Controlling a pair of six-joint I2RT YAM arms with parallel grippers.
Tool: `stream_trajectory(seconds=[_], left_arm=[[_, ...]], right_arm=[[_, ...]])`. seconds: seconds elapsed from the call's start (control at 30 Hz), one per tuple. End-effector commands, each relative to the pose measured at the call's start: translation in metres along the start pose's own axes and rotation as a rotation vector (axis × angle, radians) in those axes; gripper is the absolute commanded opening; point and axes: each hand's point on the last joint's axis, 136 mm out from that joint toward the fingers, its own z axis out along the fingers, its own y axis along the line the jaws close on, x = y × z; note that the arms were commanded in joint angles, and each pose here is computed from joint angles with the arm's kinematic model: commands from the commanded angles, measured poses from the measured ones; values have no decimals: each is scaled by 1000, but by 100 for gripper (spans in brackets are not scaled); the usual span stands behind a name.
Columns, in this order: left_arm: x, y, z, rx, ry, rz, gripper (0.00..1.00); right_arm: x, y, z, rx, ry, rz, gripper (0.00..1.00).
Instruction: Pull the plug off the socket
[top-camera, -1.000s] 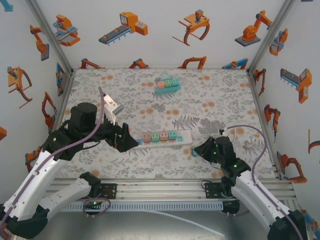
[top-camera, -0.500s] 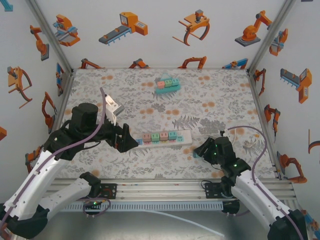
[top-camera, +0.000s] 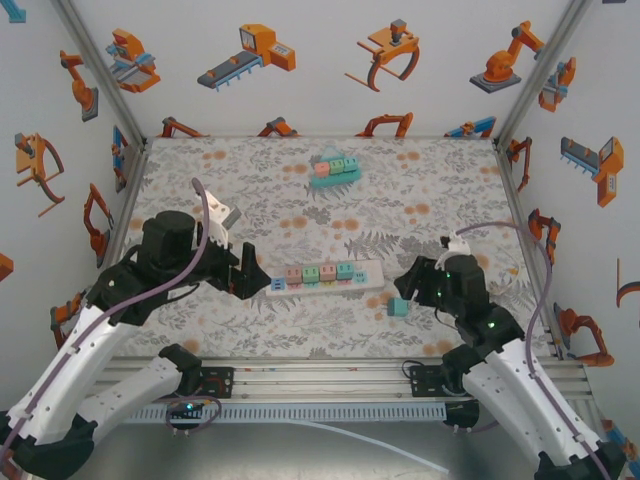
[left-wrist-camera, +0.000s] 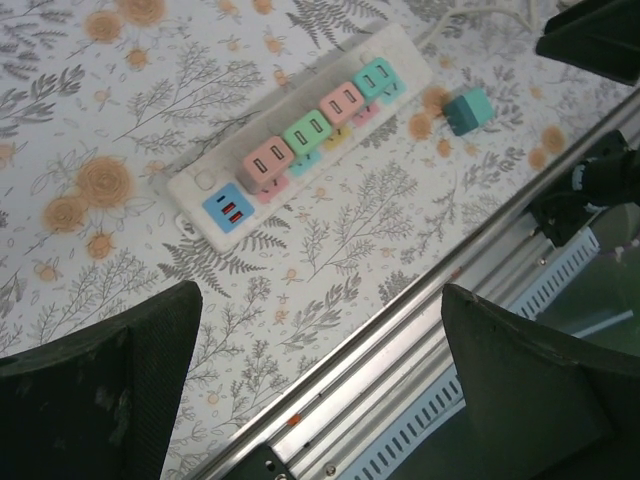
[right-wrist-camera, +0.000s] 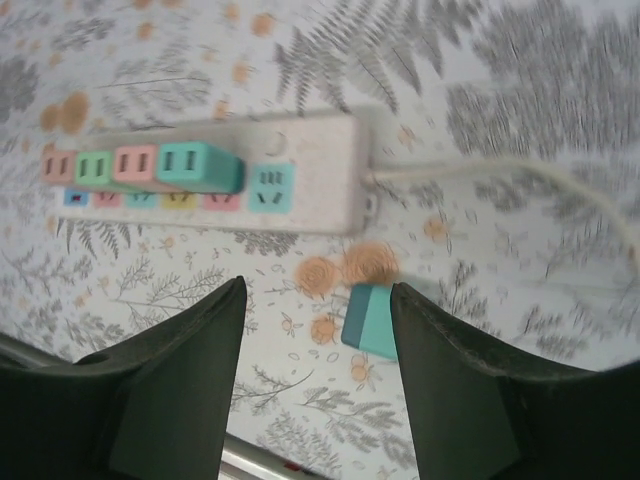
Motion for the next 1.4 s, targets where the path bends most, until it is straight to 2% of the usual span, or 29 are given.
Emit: stream_trajectory(seconds=[0.0,0.1,0.2,0.43,0.53,0.7,0.83,1.07,1.37], left_arm=[[-7,15,5,-78,-58,-67,97],[-9,27,11,-130,-88,-140,97],[-4,38,19,-181,-77,-215,97],[28,66,52,-300,87,-350,97],[45,75,68,-335,166,-373,97],[66,85,99,-326,201,-395,99],[84,95,116,-344,253,-407,92],[110,110,137,-390,338,-406,85],[133,115,155,-389,416,-408,76]], right_arm=[[-17,38,-1,-180,-48,-425,56],[-25,63,5,-307,-75,-635,57],[-26,81,18,-422,-45,-787,57],[-19,107,49,-642,27,-1017,58],[-13,110,61,-686,76,-1083,58],[0,117,75,-786,155,-1095,58],[14,128,77,-908,218,-1036,58],[37,133,102,-932,270,-1051,57],[49,116,142,-762,283,-1163,53]])
